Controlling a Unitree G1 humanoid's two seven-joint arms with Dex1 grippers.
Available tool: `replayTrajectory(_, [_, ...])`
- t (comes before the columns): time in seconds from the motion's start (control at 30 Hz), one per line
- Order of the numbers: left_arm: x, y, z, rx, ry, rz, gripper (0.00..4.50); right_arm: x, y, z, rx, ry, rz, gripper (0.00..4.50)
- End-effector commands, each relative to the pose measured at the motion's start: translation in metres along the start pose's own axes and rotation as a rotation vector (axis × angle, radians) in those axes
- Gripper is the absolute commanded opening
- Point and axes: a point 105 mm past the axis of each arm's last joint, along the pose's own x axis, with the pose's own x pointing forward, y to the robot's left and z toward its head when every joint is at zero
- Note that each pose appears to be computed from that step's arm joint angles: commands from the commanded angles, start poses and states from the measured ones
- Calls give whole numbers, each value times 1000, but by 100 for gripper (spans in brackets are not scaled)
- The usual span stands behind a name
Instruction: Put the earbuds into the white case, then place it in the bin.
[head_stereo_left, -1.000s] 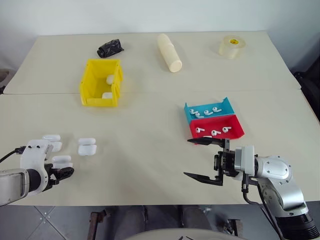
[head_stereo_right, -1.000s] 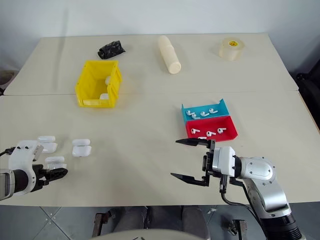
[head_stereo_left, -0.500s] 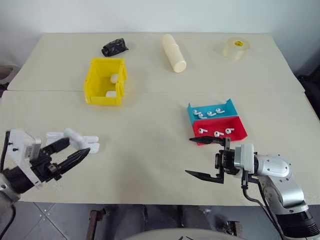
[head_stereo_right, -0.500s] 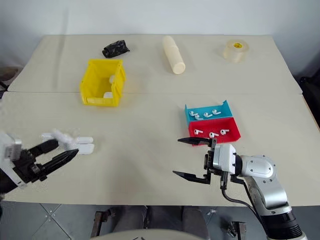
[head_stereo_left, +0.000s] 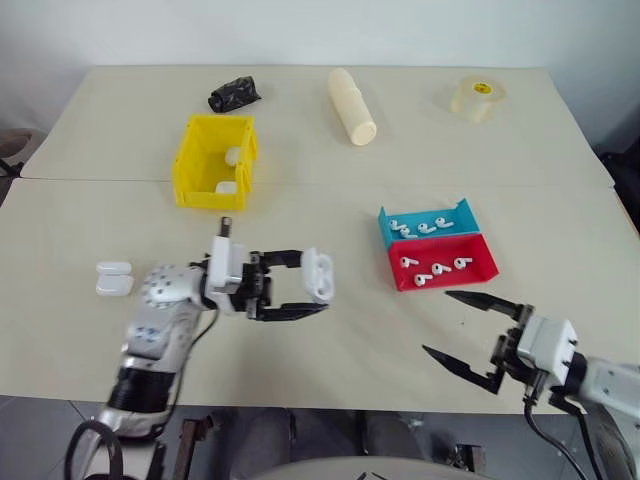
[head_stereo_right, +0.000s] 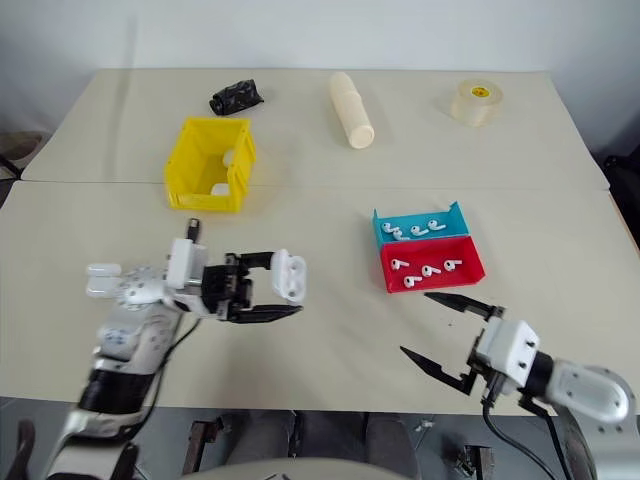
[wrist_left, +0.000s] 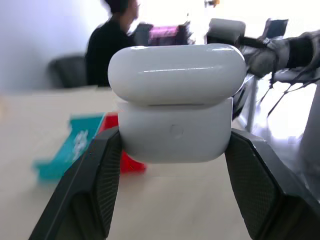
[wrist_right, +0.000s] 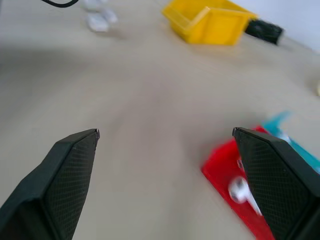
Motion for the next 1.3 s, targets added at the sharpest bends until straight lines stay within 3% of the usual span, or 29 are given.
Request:
replayTrajectory(0.03, [16,1,-5,17,-52,-52,280,-27,-1,8,-61,54,-113,450])
replayTrajectory(0.23, [25,6,-10,34,-83,-39,280,-80,0,-7,-47,248,-239,450])
replayTrajectory(0.43, [23,9,-5,64,-83,22,280,-78,-10,-15,-1,364,-196,450])
replayTrajectory(0.57, [23,0,-1,33,-99,19,280,-33,-42,-3,-48,415,-54,450])
replayTrajectory(0.83, [12,-15,2,4,-124,13,280,24,-71,7,-163,566,212,450])
replayTrajectory(1.3, [18,-19,-5,-8,-113,-59,280,78,-84,5,-239,696,382,450])
